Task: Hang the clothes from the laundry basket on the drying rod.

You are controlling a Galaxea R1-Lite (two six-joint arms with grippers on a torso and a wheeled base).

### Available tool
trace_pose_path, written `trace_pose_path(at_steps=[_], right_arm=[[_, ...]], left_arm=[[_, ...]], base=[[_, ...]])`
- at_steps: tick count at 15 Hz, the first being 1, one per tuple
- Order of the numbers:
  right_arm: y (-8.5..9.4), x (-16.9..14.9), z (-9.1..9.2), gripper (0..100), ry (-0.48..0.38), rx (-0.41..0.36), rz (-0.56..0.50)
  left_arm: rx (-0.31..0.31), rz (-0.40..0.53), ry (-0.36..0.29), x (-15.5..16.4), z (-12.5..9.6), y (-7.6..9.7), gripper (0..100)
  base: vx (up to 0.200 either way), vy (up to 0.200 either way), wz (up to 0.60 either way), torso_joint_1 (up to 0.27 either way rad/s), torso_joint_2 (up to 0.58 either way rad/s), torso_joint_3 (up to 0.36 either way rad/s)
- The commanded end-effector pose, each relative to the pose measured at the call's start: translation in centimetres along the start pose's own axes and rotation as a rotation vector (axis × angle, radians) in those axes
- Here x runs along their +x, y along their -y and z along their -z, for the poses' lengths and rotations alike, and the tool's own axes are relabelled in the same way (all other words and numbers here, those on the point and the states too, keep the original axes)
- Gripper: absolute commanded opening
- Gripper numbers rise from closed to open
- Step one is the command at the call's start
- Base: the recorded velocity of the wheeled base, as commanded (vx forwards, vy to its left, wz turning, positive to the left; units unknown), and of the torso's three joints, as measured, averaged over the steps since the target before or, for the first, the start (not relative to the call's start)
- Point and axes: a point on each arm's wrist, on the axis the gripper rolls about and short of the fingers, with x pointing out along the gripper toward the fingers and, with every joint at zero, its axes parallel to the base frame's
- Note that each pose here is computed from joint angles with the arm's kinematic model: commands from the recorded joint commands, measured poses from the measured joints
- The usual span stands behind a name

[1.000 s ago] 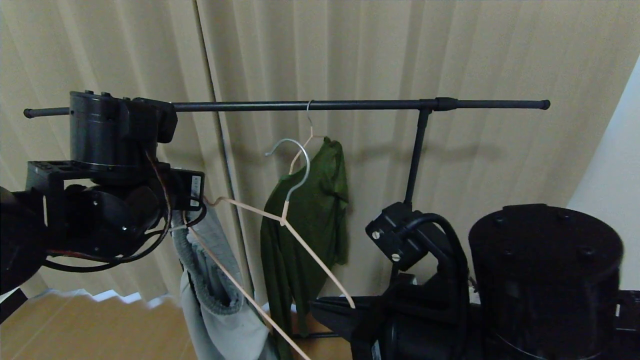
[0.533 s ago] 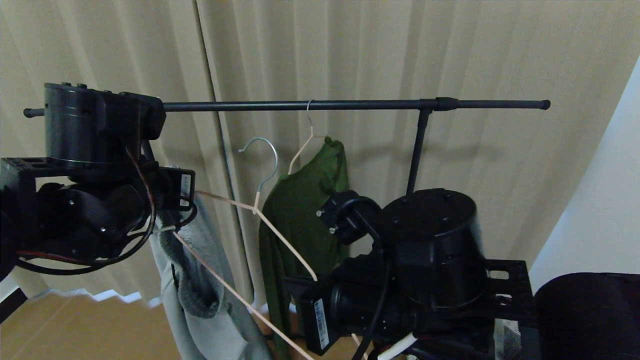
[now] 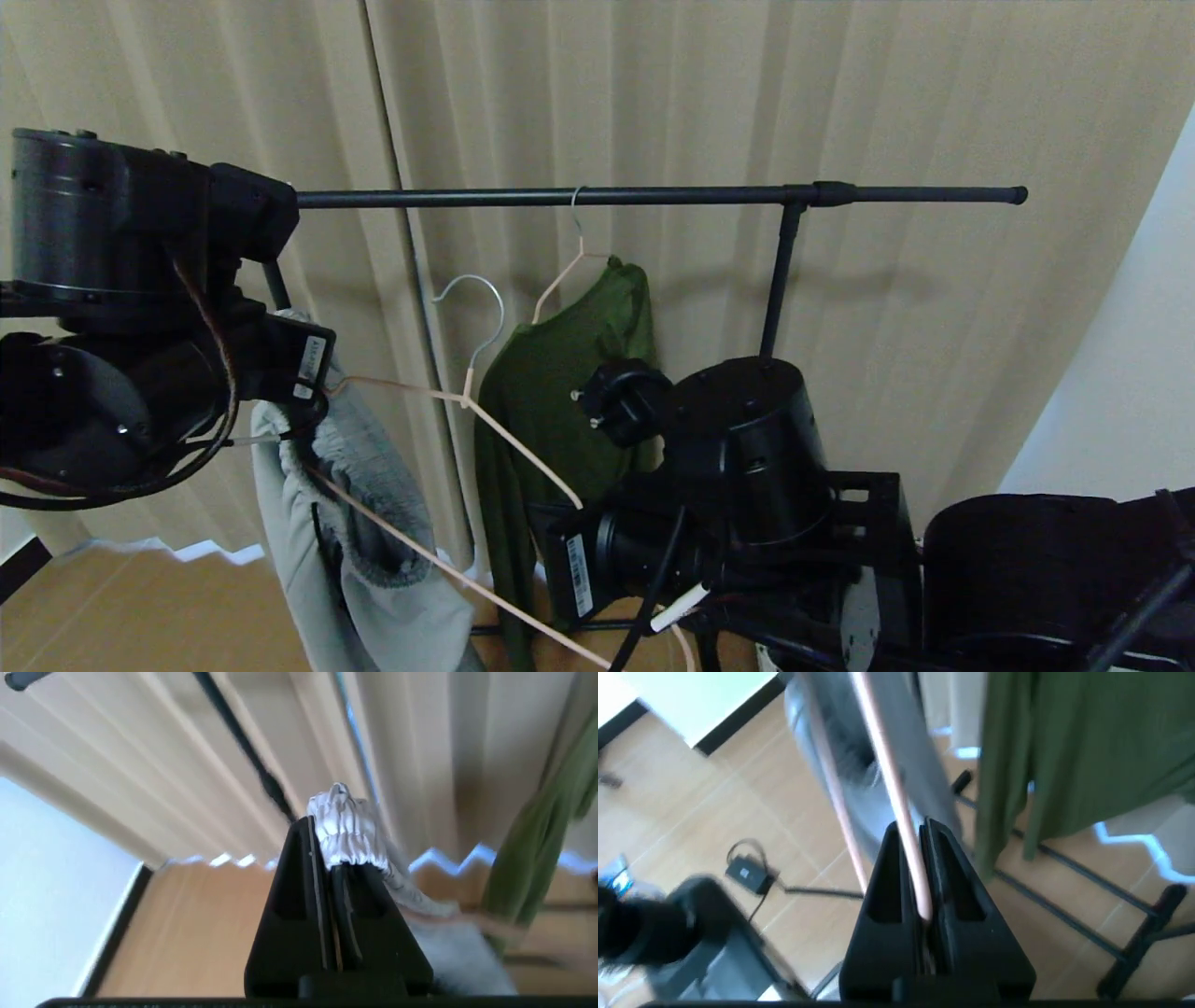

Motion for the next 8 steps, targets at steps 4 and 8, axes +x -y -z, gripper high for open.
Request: trace_pose_path(at_steps=[4, 8], right_arm=[[0.3, 2.3, -0.7, 0, 0.017, 0.013, 0.015], [-0.2, 3.0, -1.0, 0, 0.029, 0.038, 0.003]], left_arm=[[-0.015, 0.031, 0.018, -1.7, 0.2, -0.4, 0], [-0.072, 0.082, 0.039, -2.3, -0.2, 0.8, 0]], base=[[0.0, 0.0, 0.0, 0.0, 0.0, 0.0], [0.0, 0.0, 0.0, 0.0, 0.0, 0.0]])
